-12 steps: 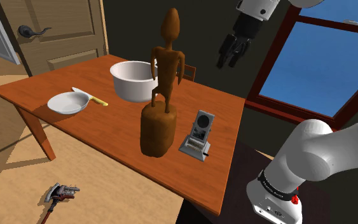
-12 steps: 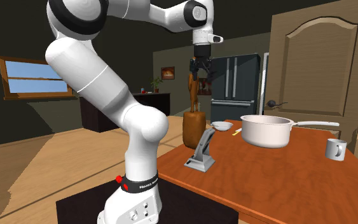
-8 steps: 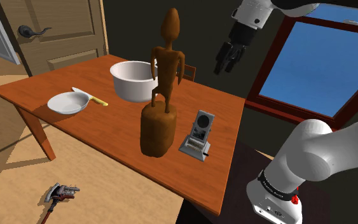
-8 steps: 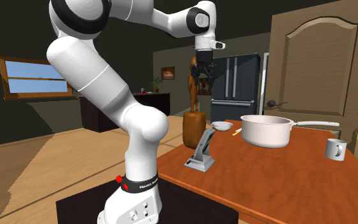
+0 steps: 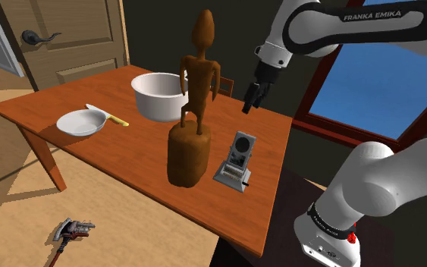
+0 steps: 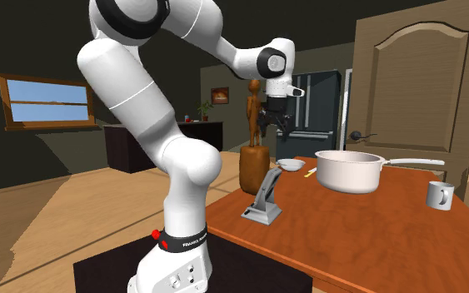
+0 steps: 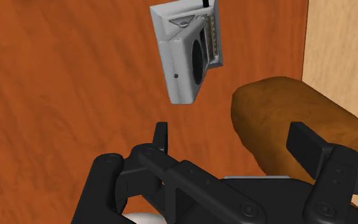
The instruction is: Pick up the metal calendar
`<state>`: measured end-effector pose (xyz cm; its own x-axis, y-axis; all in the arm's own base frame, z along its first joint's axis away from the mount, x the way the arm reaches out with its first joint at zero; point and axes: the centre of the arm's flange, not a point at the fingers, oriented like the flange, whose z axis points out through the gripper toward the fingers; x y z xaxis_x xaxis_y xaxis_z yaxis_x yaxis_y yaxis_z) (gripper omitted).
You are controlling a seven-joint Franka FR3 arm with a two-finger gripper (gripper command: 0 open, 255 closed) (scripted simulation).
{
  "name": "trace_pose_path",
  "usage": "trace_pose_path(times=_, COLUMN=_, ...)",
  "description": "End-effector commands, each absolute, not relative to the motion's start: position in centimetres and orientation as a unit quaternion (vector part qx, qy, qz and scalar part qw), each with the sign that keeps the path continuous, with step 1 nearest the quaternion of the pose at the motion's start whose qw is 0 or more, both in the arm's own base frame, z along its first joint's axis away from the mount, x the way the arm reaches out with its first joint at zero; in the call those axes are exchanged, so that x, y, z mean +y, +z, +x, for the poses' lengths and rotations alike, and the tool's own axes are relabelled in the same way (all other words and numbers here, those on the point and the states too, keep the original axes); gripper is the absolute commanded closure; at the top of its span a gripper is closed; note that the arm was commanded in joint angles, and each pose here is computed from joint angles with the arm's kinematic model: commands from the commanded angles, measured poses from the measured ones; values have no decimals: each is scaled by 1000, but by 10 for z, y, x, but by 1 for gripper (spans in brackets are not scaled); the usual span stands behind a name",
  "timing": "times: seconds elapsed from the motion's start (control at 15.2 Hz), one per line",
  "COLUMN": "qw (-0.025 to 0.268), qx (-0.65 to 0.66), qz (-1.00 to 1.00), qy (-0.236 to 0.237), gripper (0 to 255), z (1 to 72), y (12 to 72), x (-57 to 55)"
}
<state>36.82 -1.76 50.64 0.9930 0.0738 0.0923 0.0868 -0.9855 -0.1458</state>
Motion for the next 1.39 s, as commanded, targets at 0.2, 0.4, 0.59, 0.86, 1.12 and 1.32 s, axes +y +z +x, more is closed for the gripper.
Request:
trace_pose_path(times=0.2, qw=79, qx=-78, qz=-993, qy=-29, gripper=0, z=389, y=441, x=-23)
trace_pose_path(times=0.4, qw=81, qx=-94, qz=-992, qy=-23, gripper=0, z=398, y=413, x=-25)
trace_pose_path(times=0.59, qw=81, qx=-94, qz=-992, qy=-23, gripper=0, z=398, y=397, x=-25)
trace_pose_path(times=0.86, qw=81, qx=-94, qz=-992, qy=-23, gripper=0, z=398, y=373, x=-25)
trace_pose_path(times=1.12, qw=81, qx=-94, qz=-992, qy=-23, gripper=255, z=398, y=373, x=-24)
trace_pose_path(times=1.32, qw=81, qx=-94, qz=-992, qy=-23, gripper=255, z=398, y=374, x=-24)
